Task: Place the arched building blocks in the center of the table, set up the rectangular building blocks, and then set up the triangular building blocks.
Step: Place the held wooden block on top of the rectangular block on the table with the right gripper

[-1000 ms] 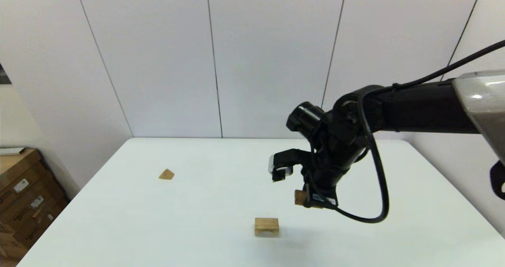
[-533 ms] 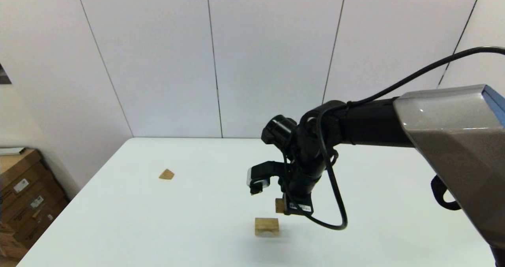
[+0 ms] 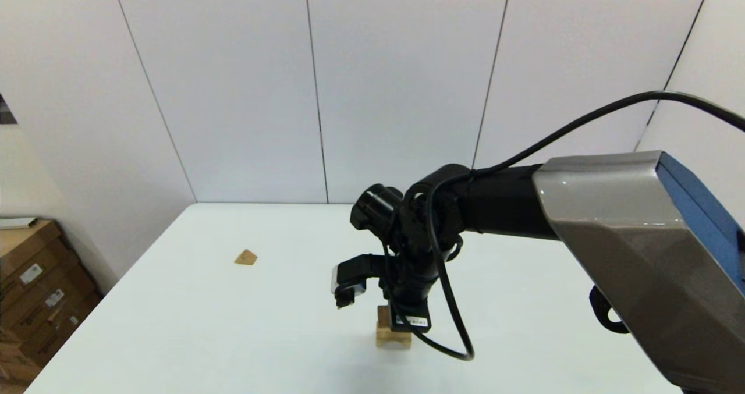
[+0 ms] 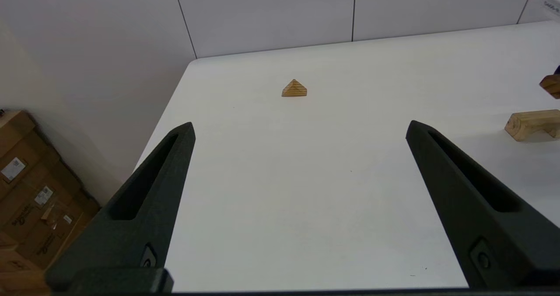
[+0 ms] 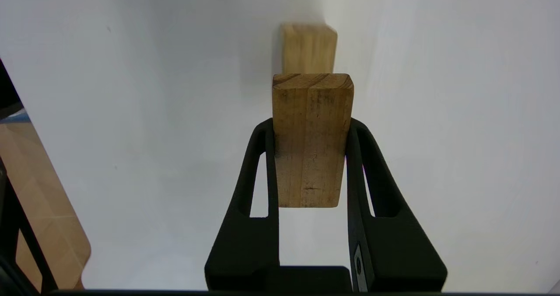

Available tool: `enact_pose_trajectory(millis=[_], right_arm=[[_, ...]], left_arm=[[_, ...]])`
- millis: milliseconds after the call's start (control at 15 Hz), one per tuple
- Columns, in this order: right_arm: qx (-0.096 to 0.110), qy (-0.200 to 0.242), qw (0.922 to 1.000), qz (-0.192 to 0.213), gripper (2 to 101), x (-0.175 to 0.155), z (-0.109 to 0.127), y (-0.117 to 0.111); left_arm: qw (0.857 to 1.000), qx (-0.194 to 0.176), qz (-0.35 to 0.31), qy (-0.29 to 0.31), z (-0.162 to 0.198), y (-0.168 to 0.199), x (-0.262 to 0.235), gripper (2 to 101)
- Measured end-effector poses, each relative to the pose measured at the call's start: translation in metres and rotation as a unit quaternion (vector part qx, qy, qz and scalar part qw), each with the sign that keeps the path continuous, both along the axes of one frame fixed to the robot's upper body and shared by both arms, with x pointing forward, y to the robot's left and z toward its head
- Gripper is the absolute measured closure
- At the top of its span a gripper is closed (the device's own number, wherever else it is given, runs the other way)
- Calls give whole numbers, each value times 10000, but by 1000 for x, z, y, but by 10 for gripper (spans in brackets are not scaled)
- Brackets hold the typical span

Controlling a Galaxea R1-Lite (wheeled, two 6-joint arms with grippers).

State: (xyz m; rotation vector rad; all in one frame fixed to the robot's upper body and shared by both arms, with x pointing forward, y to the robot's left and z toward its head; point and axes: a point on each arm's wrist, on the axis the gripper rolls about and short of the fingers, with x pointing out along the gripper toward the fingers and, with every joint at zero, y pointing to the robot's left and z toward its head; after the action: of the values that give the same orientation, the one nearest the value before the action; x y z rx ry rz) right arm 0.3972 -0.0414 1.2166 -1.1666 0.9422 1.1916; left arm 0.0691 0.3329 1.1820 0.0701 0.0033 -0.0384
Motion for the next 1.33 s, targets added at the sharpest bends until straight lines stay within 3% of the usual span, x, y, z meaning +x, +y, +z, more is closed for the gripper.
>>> enact_pose_trajectory(millis=[400, 1333], right_arm=[[-56, 74, 9999, 74, 781, -1, -15, 14], [-171, 237, 9994, -178, 781, 11, -34, 8]], left_arm=[[10000, -3, -2, -2, 0, 0, 0, 54], [10000, 0, 4, -2, 0, 0, 0, 54]])
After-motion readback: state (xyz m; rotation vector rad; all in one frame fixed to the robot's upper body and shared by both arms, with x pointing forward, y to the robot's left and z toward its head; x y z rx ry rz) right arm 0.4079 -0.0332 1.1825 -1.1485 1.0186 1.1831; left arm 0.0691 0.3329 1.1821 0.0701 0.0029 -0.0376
